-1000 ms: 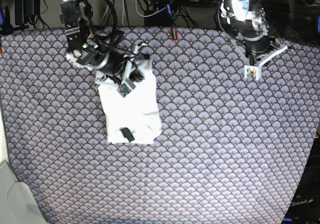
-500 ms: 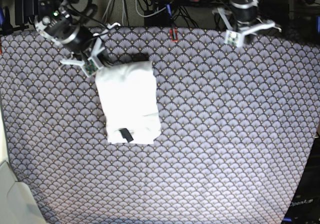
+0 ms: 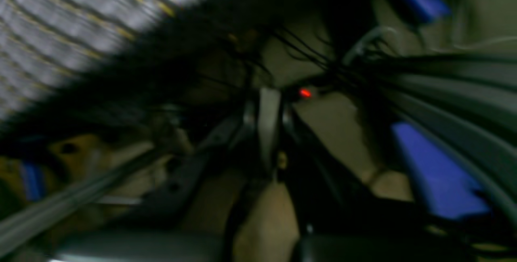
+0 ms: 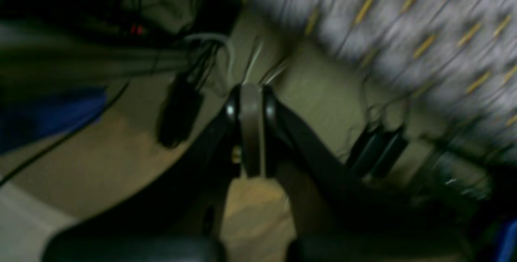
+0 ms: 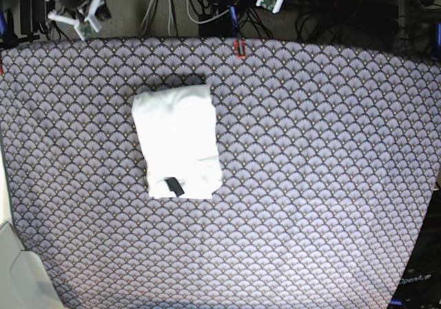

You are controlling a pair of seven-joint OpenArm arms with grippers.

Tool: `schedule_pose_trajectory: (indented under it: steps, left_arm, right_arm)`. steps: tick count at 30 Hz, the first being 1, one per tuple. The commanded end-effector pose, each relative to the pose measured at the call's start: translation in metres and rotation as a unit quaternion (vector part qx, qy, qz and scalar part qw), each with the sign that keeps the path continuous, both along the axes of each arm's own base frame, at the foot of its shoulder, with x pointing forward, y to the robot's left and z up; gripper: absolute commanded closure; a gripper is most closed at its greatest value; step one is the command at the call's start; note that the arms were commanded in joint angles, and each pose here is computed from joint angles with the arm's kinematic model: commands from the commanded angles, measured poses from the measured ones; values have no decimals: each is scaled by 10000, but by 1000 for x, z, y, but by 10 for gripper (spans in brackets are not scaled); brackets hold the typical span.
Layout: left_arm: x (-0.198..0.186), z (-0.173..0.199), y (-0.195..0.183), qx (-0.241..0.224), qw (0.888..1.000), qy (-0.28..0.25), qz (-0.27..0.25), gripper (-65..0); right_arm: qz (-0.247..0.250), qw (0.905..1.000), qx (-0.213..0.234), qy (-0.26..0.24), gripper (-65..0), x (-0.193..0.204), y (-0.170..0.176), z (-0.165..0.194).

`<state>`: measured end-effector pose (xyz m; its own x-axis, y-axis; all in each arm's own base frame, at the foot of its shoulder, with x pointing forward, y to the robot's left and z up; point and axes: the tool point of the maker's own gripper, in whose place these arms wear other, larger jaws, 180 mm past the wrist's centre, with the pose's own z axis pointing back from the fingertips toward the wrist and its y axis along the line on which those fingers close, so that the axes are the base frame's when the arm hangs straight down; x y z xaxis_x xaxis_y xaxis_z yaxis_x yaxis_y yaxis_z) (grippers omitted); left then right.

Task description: Fold the T-shirt properly

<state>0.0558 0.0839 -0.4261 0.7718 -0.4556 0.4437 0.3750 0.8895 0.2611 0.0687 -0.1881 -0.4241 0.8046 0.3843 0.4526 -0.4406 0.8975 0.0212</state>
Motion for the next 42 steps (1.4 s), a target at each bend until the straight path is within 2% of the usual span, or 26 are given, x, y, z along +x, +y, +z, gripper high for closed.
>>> schedule_pose_trajectory:
  steps: [1, 4, 9, 14, 18, 21, 23, 25, 28, 31, 33, 35, 42]
  left_arm:
    - [-10, -5, 0, -24, 9999, 143, 42, -3]
    - [-25, -40, 1, -42, 9982, 598, 73, -3]
    - [-45, -104, 8, -234, 9877, 1476, 464, -3]
    - [-44, -153, 22, -566, 9803, 1644, 942, -3]
    - [-52, -197, 54, -249, 9787, 1731, 1080, -3]
    - [-68, -221, 69, 11, 9747, 1933, 1119, -3]
    - [-74, -228, 78, 112, 9757, 1906, 1076, -3]
    - [-79, -231, 80, 123, 9777, 1826, 1029, -3]
    - [-77, -232, 87, 202, 9780, 1795, 1040, -3]
    - [-66, -233, 99, 190, 9728, 1746, 1513, -3]
    - [-63, -231, 114, 222, 9669, 1683, 1904, -3]
    - [-51, -230, 123, 221, 9638, 1561, 2150, -3]
    - [-41, -230, 124, 230, 9678, 1471, 2032, -4]
  right_arm:
    - [-39, 9999, 92, -37, 0, -3, 0, -1]
    - [-328, 9985, 235, 378, 0, -30, -8, -32]
    - [-630, 9917, 752, 828, 0, -54, 6, -89]
    - [-1078, 9794, 1101, 1304, 0, -66, 10, -154]
    - [-1593, 9662, 1268, 1579, 0, -79, 10, -193]
    - [-1776, 9635, 1307, 1517, 0, -81, 21, -207]
    - [-1748, 9702, 933, 1396, 0, -83, 17, -214]
    - [-1583, 9790, 352, 1238, 0, -81, 6, -219]
    - [-1297, 9850, -325, 1090, 0, -83, 9, -225]
    - [-1006, 9861, -1060, 795, 0, -70, 3, -227]
    - [-958, 9800, -1629, 624, 0, -65, -13, -225]
    - [-996, 9737, -1990, 489, 0, -57, -19, -223]
    - [-1014, 9706, -2113, 543, 0, -60, -24, -223]
